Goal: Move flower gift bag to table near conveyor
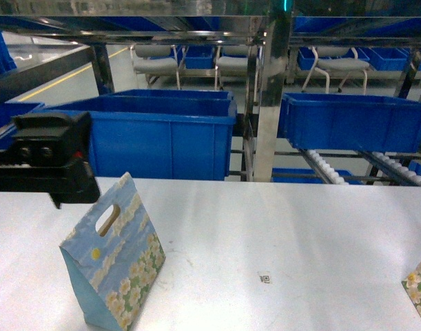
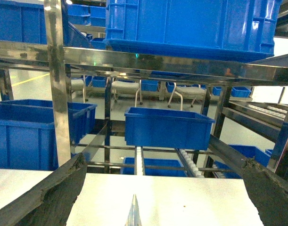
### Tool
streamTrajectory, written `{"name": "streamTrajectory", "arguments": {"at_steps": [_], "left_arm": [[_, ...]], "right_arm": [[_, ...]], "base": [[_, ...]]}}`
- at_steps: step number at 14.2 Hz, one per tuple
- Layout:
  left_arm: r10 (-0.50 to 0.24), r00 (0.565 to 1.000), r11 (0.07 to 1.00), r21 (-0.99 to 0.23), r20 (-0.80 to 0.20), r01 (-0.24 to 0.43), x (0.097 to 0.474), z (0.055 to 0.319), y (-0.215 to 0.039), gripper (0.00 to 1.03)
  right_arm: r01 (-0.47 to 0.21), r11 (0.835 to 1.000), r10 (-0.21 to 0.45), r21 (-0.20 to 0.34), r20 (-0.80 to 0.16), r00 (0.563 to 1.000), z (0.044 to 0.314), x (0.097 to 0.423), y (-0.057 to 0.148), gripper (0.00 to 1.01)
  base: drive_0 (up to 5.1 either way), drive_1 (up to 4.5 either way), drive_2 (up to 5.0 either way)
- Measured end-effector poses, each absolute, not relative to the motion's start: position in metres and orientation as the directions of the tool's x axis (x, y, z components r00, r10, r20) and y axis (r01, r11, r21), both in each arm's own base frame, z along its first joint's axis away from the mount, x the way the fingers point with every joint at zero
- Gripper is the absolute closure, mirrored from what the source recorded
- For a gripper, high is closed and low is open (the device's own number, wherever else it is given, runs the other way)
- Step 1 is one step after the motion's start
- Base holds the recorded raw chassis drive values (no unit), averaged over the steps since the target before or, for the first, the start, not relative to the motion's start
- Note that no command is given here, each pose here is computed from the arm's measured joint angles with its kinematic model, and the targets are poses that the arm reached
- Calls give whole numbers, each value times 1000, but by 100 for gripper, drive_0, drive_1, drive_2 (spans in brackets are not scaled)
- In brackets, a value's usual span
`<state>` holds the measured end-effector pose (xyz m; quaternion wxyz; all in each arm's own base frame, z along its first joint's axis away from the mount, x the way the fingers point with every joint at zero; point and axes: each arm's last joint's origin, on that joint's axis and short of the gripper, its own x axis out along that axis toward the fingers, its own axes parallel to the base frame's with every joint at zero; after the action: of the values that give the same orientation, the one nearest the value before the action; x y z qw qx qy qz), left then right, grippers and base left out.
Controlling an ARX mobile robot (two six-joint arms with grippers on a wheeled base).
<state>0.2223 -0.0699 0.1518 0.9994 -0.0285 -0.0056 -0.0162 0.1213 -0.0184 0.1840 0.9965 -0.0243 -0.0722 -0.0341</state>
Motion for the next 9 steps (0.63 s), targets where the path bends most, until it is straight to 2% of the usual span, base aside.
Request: {"name": "streamTrajectory", "arguments": {"at_steps": [3,7,8,9], "left_arm": [[-10,998,998,-68,68,14,197,165,-38,5],[13,999,998,-70,33,-11,167,171,-13,5],[27,998,997,-76,50,-23,157,180,-6,5],[82,994,994,-77,76,-76,140,197,4,5]], "right_arm": [[71,996,-64,-44,146,987,184,121,-18,3],[71,996,-64,-43,146,987,184,121,-18,3],[71,996,-64,-44,146,987,184,121,-18,3],[71,996,-64,-43,146,987,184,121,-18,3]], "base": [[0,0,0],[0,0,0],[0,0,0],[0,0,0]]}}
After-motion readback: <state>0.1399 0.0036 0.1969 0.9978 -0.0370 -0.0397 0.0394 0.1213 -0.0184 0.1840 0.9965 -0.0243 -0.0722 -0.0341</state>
